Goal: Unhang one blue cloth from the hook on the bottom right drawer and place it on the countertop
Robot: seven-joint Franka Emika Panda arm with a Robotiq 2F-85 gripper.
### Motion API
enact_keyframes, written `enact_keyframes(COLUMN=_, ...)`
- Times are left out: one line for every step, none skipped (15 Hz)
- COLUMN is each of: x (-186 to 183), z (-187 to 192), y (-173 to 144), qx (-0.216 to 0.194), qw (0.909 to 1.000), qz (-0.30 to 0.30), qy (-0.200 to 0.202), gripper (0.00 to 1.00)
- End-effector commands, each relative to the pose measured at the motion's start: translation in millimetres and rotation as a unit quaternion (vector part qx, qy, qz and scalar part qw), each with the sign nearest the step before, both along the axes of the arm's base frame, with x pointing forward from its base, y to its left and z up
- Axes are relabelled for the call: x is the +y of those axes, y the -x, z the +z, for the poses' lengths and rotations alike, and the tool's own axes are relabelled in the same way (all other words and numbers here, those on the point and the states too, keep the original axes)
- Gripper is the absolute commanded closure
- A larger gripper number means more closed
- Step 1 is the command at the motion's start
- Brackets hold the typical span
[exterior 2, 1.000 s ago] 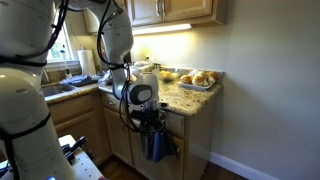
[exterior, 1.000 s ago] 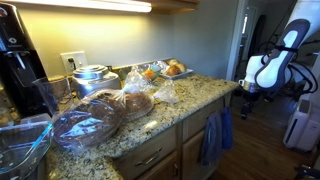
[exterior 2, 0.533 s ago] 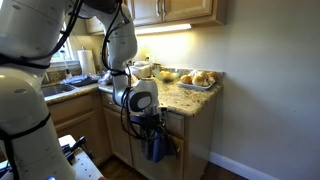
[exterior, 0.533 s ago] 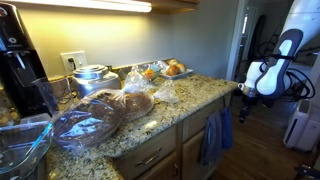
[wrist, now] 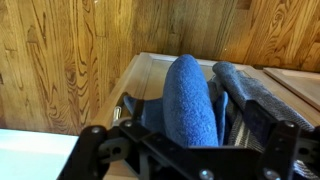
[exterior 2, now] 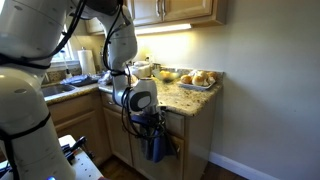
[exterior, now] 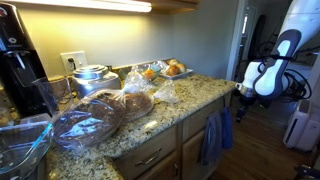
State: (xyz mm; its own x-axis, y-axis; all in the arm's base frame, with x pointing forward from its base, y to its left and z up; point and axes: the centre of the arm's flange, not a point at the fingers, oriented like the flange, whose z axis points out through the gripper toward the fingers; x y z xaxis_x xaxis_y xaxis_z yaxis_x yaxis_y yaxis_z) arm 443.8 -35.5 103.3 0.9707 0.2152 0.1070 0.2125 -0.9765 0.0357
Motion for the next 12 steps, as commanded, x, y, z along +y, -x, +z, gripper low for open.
enact_keyframes(x=2, z=-5, y=-5, qx=-0.041, qw=0.9991, qz=0.003, qy=-0.013, gripper=0.0)
enact_keyframes(x=2, z=-7, y=-8, qx=-0.045, qw=0.9989, qz=-0.001, qy=-0.017, gripper=0.0)
enact_keyframes(x=3, z=-10, y=-9, qx=-0.044, qw=0.9988, qz=-0.003, qy=-0.021, gripper=0.0)
enact_keyframes(x=2, z=-14, y=-10, qx=-0.044, qw=0.9987, qz=-0.003, qy=-0.028, gripper=0.0)
enact_keyframes(x=2, z=-17, y=-11, qx=-0.046, qw=0.9984, qz=-0.001, qy=-0.033, gripper=0.0)
enact_keyframes(x=1, z=-21, y=-12, qx=-0.056, qw=0.9977, qz=0.003, qy=-0.037, gripper=0.0)
enact_keyframes(x=1, z=-23, y=-14, qx=-0.065, qw=0.997, qz=0.004, qy=-0.041, gripper=0.0)
enact_keyframes(x=-1, z=-26, y=-17, qx=-0.076, qw=0.9961, qz=0.004, qy=-0.045, gripper=0.0)
enact_keyframes(x=-2, z=-29, y=-18, qx=-0.081, qw=0.9955, qz=0.005, qy=-0.049, gripper=0.0)
enact_keyframes(x=-3, z=-32, y=-20, qx=-0.085, qw=0.995, qz=0.006, qy=-0.051, gripper=0.0)
enact_keyframes(x=-4, z=-35, y=-21, qx=-0.085, qw=0.9951, qz=0.003, qy=-0.051, gripper=0.0)
enact_keyframes(x=-6, z=-38, y=-22, qx=-0.088, qw=0.9948, qz=0.006, qy=-0.051, gripper=0.0)
